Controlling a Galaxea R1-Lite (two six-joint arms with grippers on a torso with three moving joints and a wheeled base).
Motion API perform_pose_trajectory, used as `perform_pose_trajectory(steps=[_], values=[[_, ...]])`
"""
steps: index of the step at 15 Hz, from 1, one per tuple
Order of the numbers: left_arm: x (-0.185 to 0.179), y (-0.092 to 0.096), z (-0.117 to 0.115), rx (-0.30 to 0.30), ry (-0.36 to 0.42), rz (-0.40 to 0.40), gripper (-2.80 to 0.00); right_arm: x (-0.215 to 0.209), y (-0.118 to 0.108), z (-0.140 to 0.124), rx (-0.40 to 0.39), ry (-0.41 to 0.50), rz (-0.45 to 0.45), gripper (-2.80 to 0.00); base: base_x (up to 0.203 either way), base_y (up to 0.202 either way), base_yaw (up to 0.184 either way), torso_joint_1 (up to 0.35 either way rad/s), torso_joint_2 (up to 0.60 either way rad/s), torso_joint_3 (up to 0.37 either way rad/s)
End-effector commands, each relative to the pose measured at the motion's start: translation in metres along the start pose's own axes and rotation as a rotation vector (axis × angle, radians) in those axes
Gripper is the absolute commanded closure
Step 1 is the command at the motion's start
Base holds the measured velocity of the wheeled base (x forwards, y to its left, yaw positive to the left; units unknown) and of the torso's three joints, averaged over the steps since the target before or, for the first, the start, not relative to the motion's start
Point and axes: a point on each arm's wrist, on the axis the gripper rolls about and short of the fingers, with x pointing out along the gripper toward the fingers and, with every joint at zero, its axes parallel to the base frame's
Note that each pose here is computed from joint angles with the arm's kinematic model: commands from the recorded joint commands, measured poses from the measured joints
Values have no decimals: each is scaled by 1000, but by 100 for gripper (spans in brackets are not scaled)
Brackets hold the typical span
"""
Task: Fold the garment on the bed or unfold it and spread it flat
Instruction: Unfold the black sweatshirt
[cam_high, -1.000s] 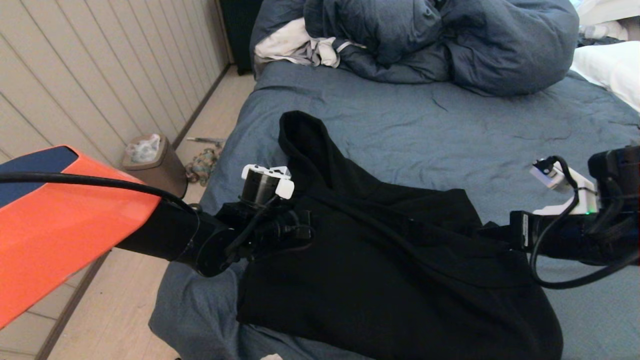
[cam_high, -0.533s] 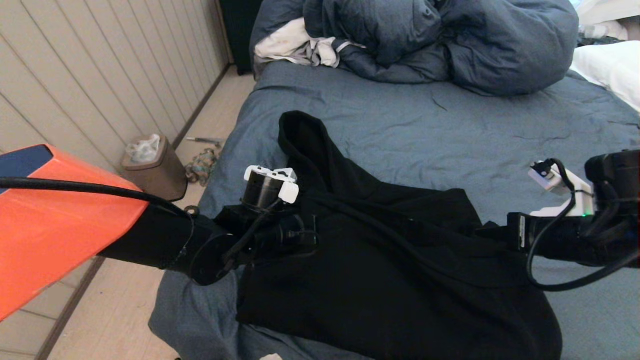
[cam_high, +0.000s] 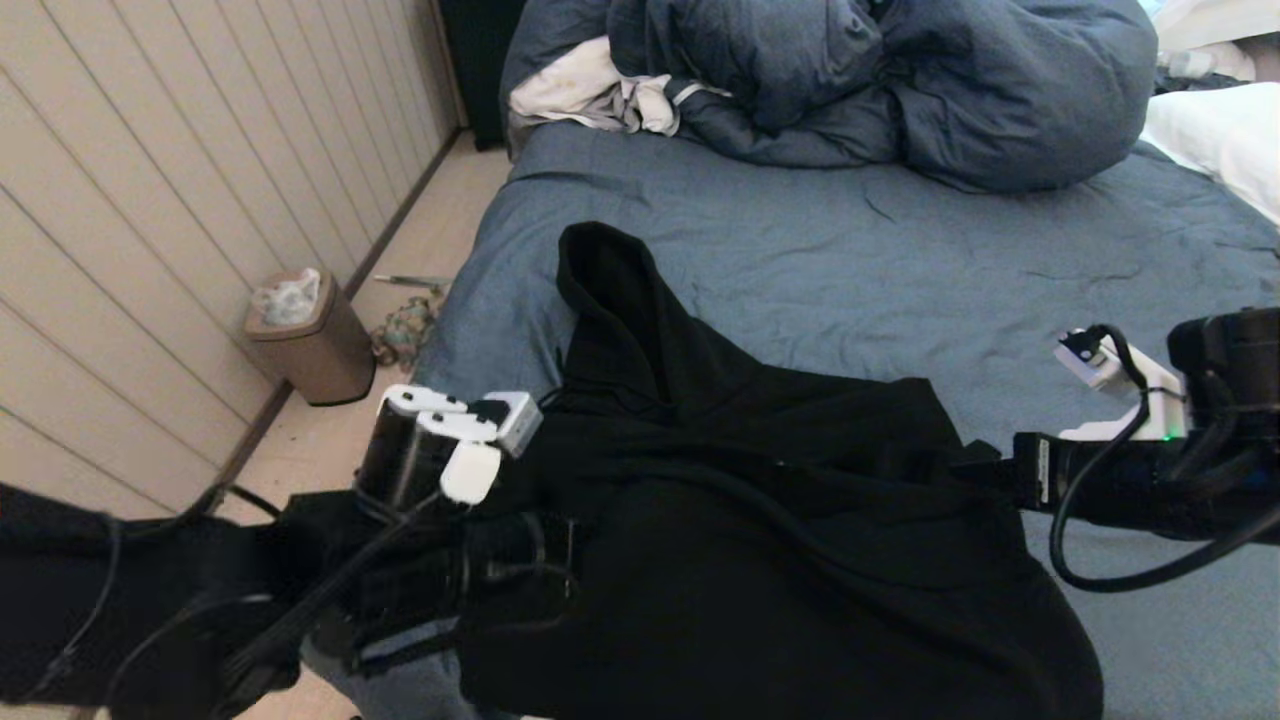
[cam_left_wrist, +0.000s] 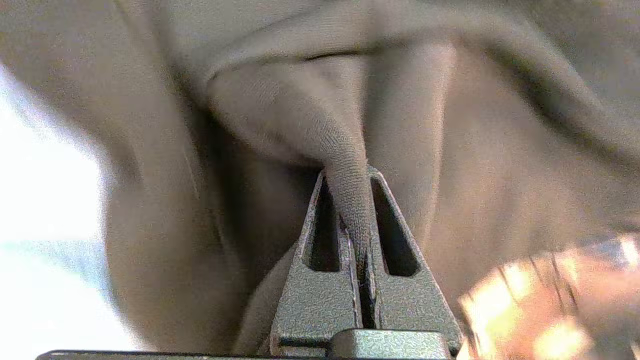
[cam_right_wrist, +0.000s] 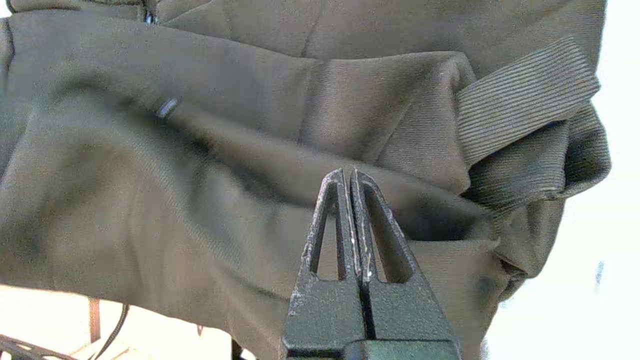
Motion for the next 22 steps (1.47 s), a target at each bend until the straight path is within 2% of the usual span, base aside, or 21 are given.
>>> perform_pose_trajectory(steps=[1, 5, 9, 10, 14, 15, 17, 19, 21, 22], values=[[-38, -7, -18, 19, 6, -69, 0, -1, 1, 0, 0, -2, 4, 0, 0, 0, 0, 0, 0, 0], [-48, -15, -46, 61, 104, -141, 0, 0, 0, -2, 1, 3, 2, 0, 0, 0, 0, 0, 0, 0], [-46, -16, -50, 65, 110, -162, 0, 2, -1, -2, 3, 11, 1, 0, 0, 0, 0, 0, 0, 0], [-47, -14, -52, 68, 112, -161, -280, 2, -1, -2, 2, 10, 1, 0, 0, 0, 0, 0, 0, 0], [-54, -18, -69, 96, 126, -206, -280, 3, -1, -3, 2, 15, 1, 0, 0, 0, 0, 0, 0, 0], [-55, -19, -71, 104, 115, -219, -280, 3, -1, -3, 3, 15, 1, 0, 0, 0, 0, 0, 0, 0], [-62, -23, -63, 100, 35, -247, -280, 3, 0, -2, 2, 12, 3, 0, 0, 0, 0, 0, 0, 0], [-68, -23, -37, 68, -87, -235, -280, 7, 0, 1, 7, 14, 4, 0, 0, 0, 0, 0, 0, 0], [-66, -14, 2, 15, -207, -175, -280, 13, 0, 12, 13, 1, 4, 0, 0, 0, 0, 0, 0, 0], [-59, -6, 19, -10, -237, -127, -280, 15, 1, 20, 22, -17, 9, 0, 0, 0, 0, 0, 0, 0]])
